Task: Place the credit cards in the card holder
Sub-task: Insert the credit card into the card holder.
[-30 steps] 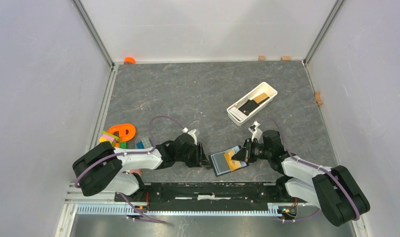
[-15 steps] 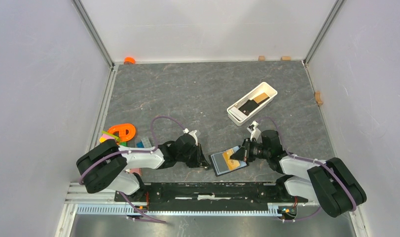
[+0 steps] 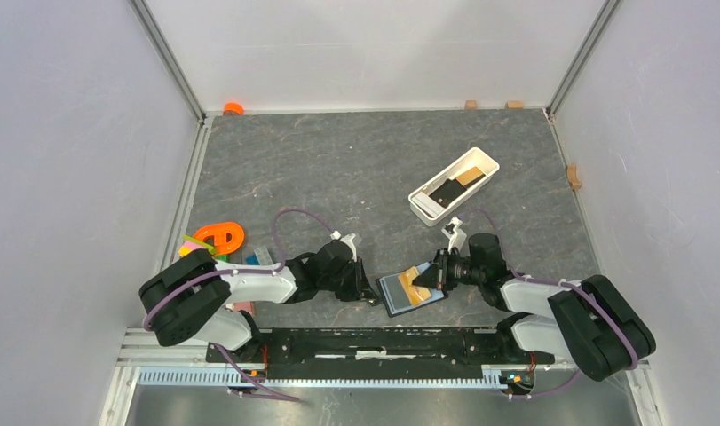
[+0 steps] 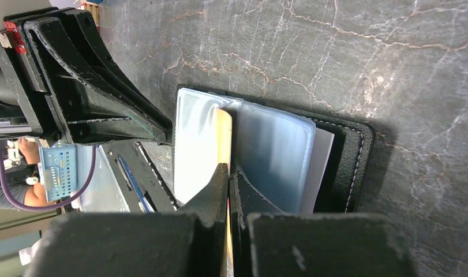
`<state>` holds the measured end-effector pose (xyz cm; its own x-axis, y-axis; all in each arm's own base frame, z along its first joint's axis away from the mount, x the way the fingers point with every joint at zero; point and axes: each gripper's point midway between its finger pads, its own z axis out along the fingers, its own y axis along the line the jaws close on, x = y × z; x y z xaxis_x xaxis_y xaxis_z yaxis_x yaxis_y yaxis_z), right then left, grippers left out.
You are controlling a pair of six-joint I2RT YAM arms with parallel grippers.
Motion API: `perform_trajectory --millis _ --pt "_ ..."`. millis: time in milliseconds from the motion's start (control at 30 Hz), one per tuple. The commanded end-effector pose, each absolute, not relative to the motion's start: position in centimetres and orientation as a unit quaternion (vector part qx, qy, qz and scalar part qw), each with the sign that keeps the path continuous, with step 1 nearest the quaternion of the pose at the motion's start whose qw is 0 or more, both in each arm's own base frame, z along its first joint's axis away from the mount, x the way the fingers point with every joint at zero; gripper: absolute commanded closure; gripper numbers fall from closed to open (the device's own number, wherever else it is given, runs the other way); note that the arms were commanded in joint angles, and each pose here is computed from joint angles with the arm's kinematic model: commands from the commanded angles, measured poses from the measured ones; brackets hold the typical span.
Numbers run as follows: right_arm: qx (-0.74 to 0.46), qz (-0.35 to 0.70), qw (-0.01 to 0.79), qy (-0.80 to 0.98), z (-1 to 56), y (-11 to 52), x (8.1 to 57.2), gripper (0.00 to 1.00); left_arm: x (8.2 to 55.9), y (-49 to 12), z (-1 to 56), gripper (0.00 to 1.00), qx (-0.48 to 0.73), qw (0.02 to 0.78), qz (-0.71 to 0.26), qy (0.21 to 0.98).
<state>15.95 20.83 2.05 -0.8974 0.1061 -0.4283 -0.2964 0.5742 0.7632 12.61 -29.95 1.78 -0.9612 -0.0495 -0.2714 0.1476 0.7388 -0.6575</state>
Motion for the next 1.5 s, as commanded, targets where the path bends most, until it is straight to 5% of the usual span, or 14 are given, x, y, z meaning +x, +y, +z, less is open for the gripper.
perform_trajectory --millis 0,1467 --pt "-0.068 0.421 0.221 0.877 -0.1 20.0 15.3 1.0 12.8 -30.5 1.6 0.98 0.02 0.135 -0.36 0.923" --pt "-0.04 0.373 0.245 0.894 -2.1 19.2 14.4 1.0 12.8 -30.8 1.7 0.98 0.017 0.133 -0.369 0.92"
